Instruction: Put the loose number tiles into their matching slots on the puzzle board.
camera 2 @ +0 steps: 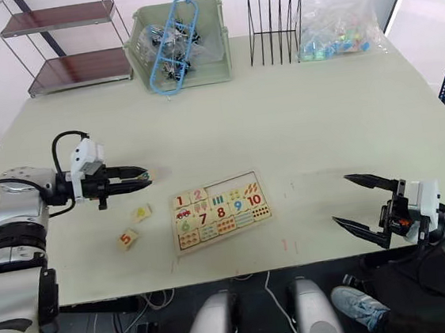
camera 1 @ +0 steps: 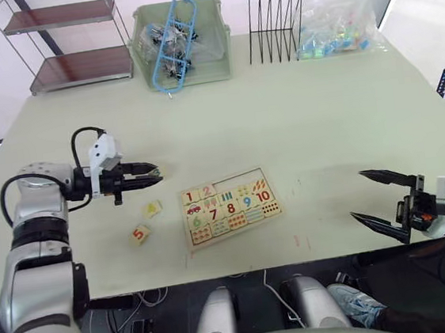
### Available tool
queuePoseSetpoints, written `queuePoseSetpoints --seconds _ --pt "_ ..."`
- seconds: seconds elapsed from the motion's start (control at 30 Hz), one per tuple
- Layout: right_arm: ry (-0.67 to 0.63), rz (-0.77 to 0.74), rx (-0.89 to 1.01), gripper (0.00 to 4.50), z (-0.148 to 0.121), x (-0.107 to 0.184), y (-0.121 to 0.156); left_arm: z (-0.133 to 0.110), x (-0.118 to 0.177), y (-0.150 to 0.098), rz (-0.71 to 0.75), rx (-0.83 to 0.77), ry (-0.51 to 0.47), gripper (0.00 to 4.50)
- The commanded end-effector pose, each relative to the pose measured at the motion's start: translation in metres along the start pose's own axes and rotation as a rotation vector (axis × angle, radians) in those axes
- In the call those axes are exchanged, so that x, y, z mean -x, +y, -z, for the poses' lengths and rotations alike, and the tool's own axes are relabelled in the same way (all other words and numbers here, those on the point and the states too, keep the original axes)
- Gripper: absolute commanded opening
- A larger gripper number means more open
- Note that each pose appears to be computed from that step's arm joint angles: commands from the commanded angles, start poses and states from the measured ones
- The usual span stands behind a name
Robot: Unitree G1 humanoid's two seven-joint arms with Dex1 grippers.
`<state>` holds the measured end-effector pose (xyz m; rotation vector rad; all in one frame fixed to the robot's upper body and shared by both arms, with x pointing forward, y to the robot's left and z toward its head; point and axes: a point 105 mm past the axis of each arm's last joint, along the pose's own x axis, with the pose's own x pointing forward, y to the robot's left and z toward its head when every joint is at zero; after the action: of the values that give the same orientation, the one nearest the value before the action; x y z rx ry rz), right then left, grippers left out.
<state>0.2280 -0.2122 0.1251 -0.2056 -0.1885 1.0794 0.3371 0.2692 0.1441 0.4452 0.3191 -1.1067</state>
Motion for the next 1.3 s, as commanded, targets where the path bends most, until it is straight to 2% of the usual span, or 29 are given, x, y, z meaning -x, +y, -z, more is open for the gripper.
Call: queuePoseSetpoints --seconds 0.03,0.13,0.47,0.73,0.9,1.03,1.2,1.3 --pt "-0.013 0.001 0.034 4.5 -0.009 0.005 -0.006 -0.026 0.011 0.0 -0.03 -0.067 -0.019 1.01" --pt "-0.023 -0.014 0.032 4.5 -0.009 -0.002 -0.004 -0.036 0.014 -0.006 -0.033 -0.085 -0.012 1.01" --pt "-0.056 -0.039 0.014 4.5 -0.01 -0.016 0.006 -0.069 -0.006 -0.037 0.0 -0.083 0.029 1.01" --pt "-0.068 -0.018 0.007 4.5 -0.009 -0.022 0.013 -0.081 -0.025 -0.047 0.039 -0.114 0.072 1.01" --pt "-0.076 -0.023 0.0 4.5 -0.009 -0.028 0.016 -0.082 -0.037 -0.052 0.06 -0.138 0.141 1.01" --pt "-0.088 -0.027 0.004 4.5 -0.008 -0.032 0.014 -0.095 -0.059 -0.058 0.085 -0.182 0.17 1.01" --pt "-0.091 -0.028 0.005 4.5 -0.006 -0.037 0.013 -0.095 -0.066 -0.064 0.117 -0.216 0.198 1.01" --pt "-0.103 -0.027 0.004 4.5 -0.005 -0.041 0.015 -0.093 -0.075 -0.066 0.123 -0.217 0.257 1.01"
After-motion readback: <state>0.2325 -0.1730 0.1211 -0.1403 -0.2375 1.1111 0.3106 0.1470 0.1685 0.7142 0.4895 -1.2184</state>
